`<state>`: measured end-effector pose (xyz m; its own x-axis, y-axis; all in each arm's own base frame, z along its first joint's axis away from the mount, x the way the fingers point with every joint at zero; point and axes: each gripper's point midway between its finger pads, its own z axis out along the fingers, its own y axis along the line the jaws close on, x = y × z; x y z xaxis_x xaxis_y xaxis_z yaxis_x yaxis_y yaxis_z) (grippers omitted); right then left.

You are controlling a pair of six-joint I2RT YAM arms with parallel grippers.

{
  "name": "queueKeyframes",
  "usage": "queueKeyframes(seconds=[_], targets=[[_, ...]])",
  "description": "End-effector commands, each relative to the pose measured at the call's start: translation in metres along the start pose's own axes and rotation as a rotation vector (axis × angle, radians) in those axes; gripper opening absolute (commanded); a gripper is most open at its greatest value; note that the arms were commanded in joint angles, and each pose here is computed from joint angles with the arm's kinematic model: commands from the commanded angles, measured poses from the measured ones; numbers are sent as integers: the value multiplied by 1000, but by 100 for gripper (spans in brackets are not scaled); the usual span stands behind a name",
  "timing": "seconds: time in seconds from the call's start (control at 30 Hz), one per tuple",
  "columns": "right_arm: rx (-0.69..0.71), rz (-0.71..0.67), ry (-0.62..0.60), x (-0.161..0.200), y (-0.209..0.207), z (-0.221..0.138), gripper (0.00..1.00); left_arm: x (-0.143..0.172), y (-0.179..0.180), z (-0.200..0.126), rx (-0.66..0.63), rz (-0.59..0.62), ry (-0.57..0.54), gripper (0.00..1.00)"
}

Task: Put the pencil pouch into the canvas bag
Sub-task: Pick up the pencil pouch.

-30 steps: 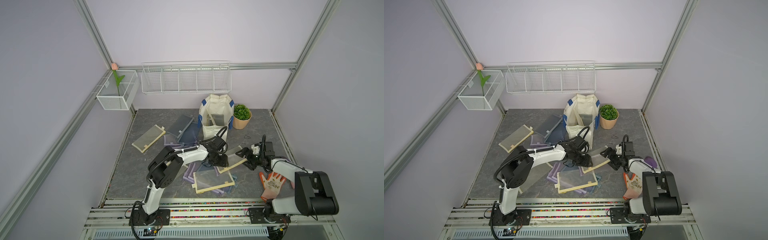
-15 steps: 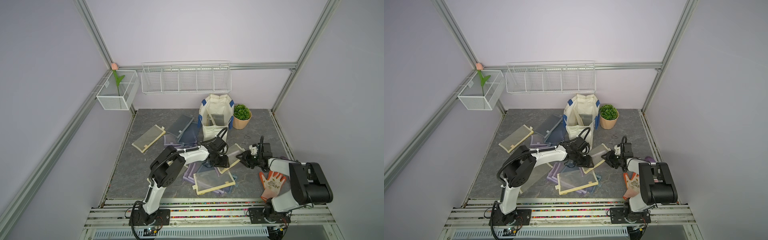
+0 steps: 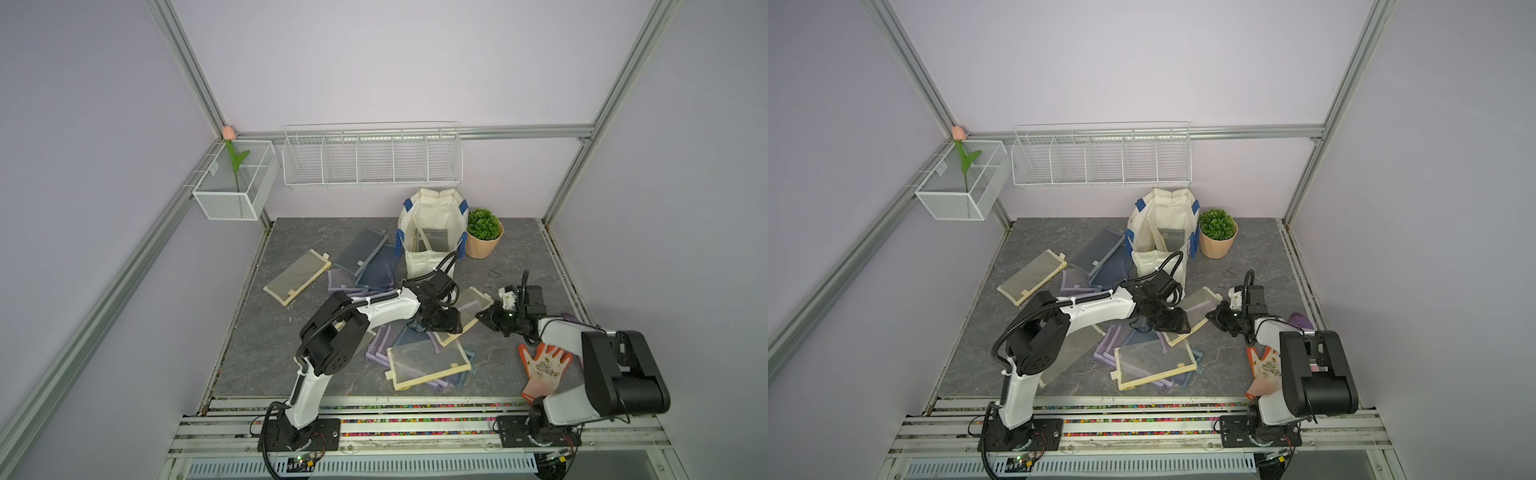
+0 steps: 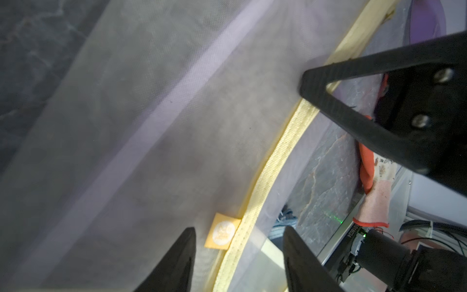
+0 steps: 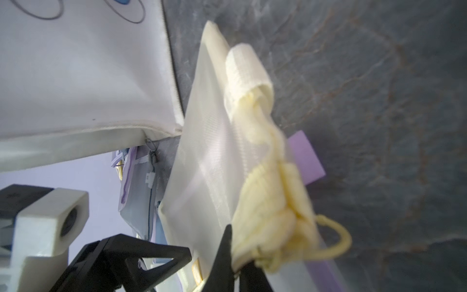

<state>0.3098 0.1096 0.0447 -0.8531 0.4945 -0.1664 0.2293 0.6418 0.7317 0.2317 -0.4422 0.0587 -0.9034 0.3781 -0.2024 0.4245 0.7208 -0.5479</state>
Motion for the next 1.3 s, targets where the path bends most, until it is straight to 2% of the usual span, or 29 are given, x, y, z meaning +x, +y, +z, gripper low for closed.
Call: queueKeyframes(seconds=[0.0,0.13,0.27,0.37,0.5,0.6,0.73,0.97,1.1,1.17,1.27], targets=[[-24,-110,-40,-3,22,-24,6,-13,-37,-45,57,77,-52,63],[-63,-209,-85,7,48,-57,6,-22,-68,-91,117,143,-93,76],[-115,-269,-125,25,73,-92,6,-30,-82,-146,170,189,-145,82],[-160,-291,-144,42,89,-115,6,-40,-77,-194,213,190,-213,86],[-250,-334,-142,62,115,-140,6,-46,-58,-239,240,193,-293,89],[-318,-375,-123,70,140,-156,6,-43,-50,-252,257,207,-330,93],[-437,-424,-131,67,181,-177,6,-35,-59,-260,325,246,-328,94],[-560,-483,-105,49,233,-185,6,-20,-71,-269,405,284,-347,95],[-601,-500,-110,38,253,-186,6,-14,-73,-272,429,283,-360,86],[-613,-502,-102,34,260,-184,6,-12,-77,-277,452,285,-378,74],[-616,-511,-79,32,268,-177,6,-10,-80,-281,479,276,-403,49]])
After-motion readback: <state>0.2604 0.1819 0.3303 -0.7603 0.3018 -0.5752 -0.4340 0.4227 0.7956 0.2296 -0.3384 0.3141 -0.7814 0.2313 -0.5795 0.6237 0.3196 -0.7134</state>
